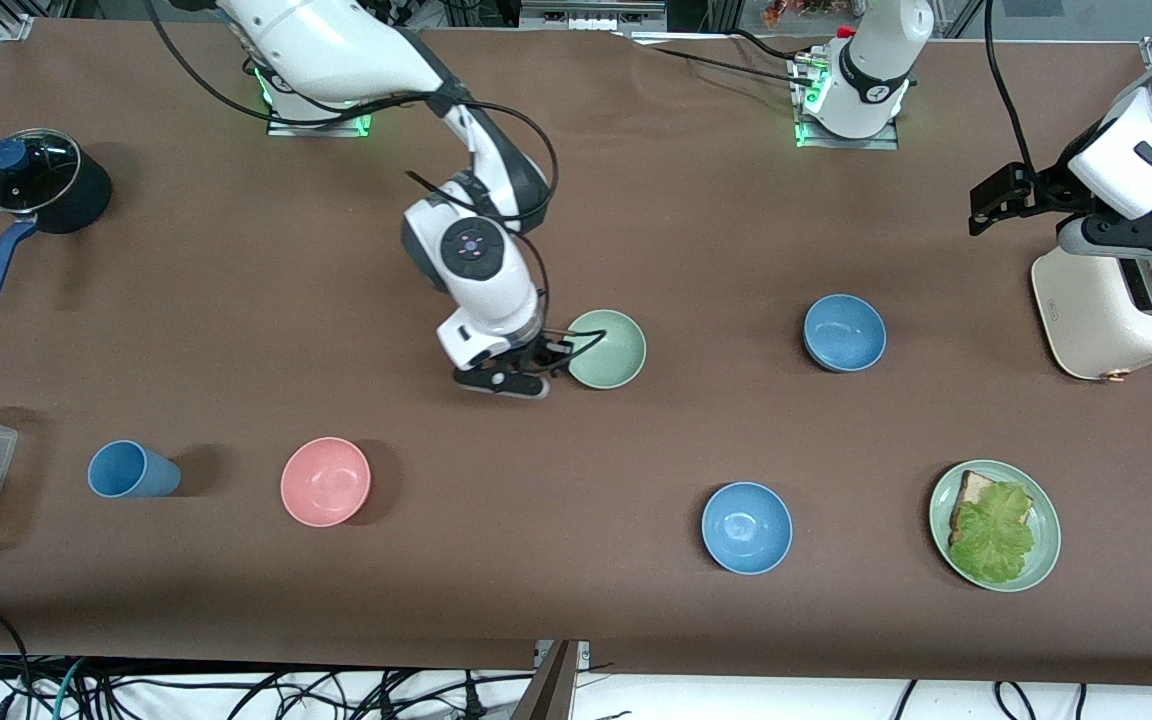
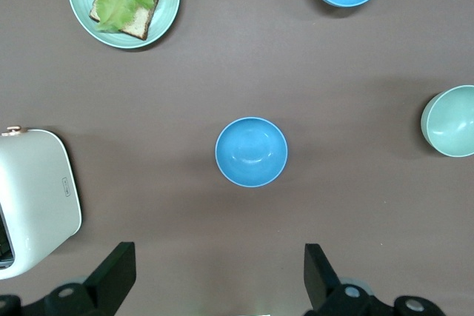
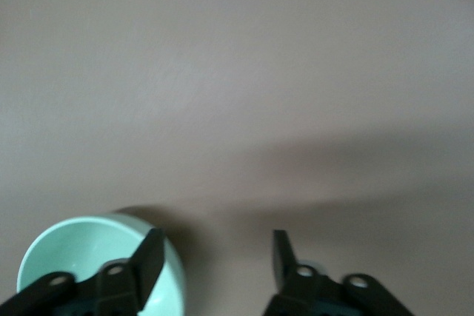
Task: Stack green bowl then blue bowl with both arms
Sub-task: 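Retract the right gripper while the left gripper reaches toward the blue bowl, then lower the left gripper onto the blue bowl rim and grasp it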
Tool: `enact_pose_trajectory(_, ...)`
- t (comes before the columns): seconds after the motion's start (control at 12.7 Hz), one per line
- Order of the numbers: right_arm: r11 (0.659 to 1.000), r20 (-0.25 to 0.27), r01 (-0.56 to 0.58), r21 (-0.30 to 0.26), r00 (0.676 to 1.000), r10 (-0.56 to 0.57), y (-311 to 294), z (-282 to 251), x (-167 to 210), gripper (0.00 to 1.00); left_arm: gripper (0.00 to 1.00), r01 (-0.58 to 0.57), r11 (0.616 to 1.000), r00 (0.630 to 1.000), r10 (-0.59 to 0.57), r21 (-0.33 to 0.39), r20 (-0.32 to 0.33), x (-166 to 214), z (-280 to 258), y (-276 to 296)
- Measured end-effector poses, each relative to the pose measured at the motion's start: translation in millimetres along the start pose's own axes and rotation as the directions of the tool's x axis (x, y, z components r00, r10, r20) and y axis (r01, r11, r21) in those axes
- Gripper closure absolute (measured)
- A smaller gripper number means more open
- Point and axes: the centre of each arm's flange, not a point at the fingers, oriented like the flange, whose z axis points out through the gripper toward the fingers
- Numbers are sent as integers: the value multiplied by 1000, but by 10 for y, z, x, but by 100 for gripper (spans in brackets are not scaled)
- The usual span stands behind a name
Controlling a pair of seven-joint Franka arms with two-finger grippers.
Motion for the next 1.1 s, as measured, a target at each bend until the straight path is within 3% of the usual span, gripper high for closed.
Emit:
enact_pose_trajectory(0.16, 999, 24, 24, -41, 999, -23, 424, -444, 304, 2, 0, -2, 1000, 1000, 2, 0, -2, 0, -7, 11)
enact_pose_trajectory(0.47, 997, 29, 51, -50, 998, -50, 1176, -1298, 540, 0, 0, -2, 1000, 1000, 2, -4, 16, 85, 74, -1)
enact_pose_trajectory(0.63, 998, 50, 49, -41, 998, -47, 1618, -1803, 410, 0, 0, 5, 1000, 992, -3, -10, 129, 215, 451, -58)
enact_pose_trajectory(0.79, 998, 75, 50, -38, 996, -47, 2079, -2362, 266, 0, 0, 21, 1000, 981, -17, -21, 195, 449, 907, -172)
enact_pose_trajectory(0.94, 998, 78, 60, -19, 995, -59, 2564, -2806, 207, 0, 0, 14, 1000, 981, -9, -24, 193, 641, 1370, -226)
enact_pose_trajectory(1.1, 998, 84, 65, -8, 994, -64, 2926, -3013, 222, 0, 0, -42, 999, 988, 47, -34, 148, 701, 1888, -241)
